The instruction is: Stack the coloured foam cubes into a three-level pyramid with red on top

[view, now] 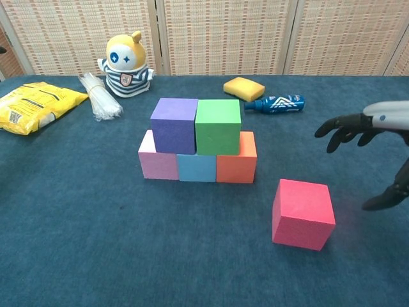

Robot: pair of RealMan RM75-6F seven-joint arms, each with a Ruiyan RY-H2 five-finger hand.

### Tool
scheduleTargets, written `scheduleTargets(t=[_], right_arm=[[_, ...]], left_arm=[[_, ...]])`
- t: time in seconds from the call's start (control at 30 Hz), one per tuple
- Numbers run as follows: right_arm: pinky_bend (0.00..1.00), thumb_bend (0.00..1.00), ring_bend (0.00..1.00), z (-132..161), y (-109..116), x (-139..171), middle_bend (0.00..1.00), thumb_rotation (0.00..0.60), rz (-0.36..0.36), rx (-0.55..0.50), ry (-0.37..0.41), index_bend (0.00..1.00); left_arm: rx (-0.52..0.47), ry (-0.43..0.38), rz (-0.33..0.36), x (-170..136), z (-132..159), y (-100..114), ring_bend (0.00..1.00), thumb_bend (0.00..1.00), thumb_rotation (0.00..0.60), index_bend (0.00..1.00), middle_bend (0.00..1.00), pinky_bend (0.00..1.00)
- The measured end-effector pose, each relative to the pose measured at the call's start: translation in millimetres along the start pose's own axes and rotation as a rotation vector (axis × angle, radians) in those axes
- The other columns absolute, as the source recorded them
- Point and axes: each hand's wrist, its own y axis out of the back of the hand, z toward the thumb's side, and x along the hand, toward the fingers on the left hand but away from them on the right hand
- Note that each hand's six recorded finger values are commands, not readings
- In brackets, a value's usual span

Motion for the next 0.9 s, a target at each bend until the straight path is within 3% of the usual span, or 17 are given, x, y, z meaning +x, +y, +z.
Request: scheduleTargets(t=[0.17,0.47,0.67,0.9], right_arm=[[0.28,0.16,0.23,13,-25,-8,0.30,0.600,0.042,0.006,0.024,0.22],[0.28,0.16,0.23,26,-48,-30,0.30,0.600,0.040,0.020,0.015,0.23],[0.29,0.16,0.25,23,-55,-44,0.31,0.600,0.023,0.015,-0.021,0.24],[0.32,0.16,0.29,22,-56,-49,0.33,0.600,-0.008,0.014,-0.032,0.35]], left_arm=[[-0.009,0.006,-0.005,-1,-5,-2,0.00,0.33,0.600,0.06,0.00,0.10],[-0.031,0.016,-0.001,-4,-15,-2,0.00,0.33,0.600,0.06,0.00,0.10],[-0.042,0.015,0.006,-4,-18,0,0.00,0.33,0.600,0.06,0.00,0.11],[-0.048,0.016,0.010,-4,-19,1,0.00,0.34,0.600,0.06,0.00,0.11]])
